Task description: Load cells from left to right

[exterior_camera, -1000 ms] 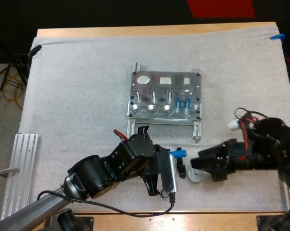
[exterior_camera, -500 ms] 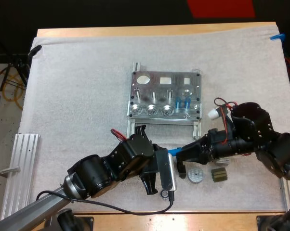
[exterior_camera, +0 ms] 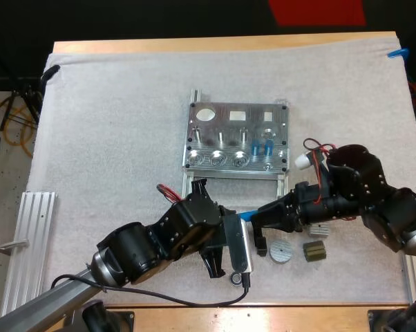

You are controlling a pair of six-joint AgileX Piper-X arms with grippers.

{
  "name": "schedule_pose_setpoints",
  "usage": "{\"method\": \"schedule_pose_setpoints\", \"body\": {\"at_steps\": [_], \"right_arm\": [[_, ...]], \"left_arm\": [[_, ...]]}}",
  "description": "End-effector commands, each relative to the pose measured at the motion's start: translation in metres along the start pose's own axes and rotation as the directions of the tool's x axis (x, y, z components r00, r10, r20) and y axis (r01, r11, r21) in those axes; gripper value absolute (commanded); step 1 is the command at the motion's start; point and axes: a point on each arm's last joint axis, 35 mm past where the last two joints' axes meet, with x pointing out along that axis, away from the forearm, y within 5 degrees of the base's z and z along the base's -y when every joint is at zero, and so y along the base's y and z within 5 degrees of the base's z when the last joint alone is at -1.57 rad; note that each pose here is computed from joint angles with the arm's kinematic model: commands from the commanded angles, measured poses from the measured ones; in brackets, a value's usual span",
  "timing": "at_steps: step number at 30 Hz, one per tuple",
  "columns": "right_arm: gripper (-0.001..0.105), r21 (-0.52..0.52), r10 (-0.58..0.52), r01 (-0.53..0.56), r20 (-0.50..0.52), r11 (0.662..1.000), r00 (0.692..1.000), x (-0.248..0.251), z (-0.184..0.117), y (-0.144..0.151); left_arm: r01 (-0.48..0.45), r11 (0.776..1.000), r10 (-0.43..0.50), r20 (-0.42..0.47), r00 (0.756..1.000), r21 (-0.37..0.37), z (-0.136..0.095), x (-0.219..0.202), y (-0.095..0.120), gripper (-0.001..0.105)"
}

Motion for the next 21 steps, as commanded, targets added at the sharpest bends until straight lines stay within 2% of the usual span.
{"method": "schedule_pose_setpoints", "body": {"at_steps": [1,10,16,21], "right_arm": [[0.044,-0.041,-0.025,0.025,0.012,0.999,1.000,0.000,0.002,0.000],[0.044,-0.106,-0.180,0.186,0.063,0.977,0.982,-0.009,0.004,0.005],[0.044,-0.061,-0.196,0.195,-0.017,0.979,0.980,-0.006,-0.005,-0.001],[0.044,-0.064,-0.159,0.157,-0.019,0.985,0.987,0.000,-0.004,-0.005]], "left_arm": [[-0.016,1.000,0.016,0.019,1.000,0.001,0.004,-0.004,0.000,0.000],[-0.020,1.000,0.020,-0.012,1.000,0.003,0.001,-0.004,0.000,0.000],[-0.030,1.000,0.030,0.016,0.999,0.000,0.004,-0.004,0.001,0.000],[-0.045,0.999,0.045,0.062,0.997,0.000,0.009,-0.004,0.003,0.000]]}}
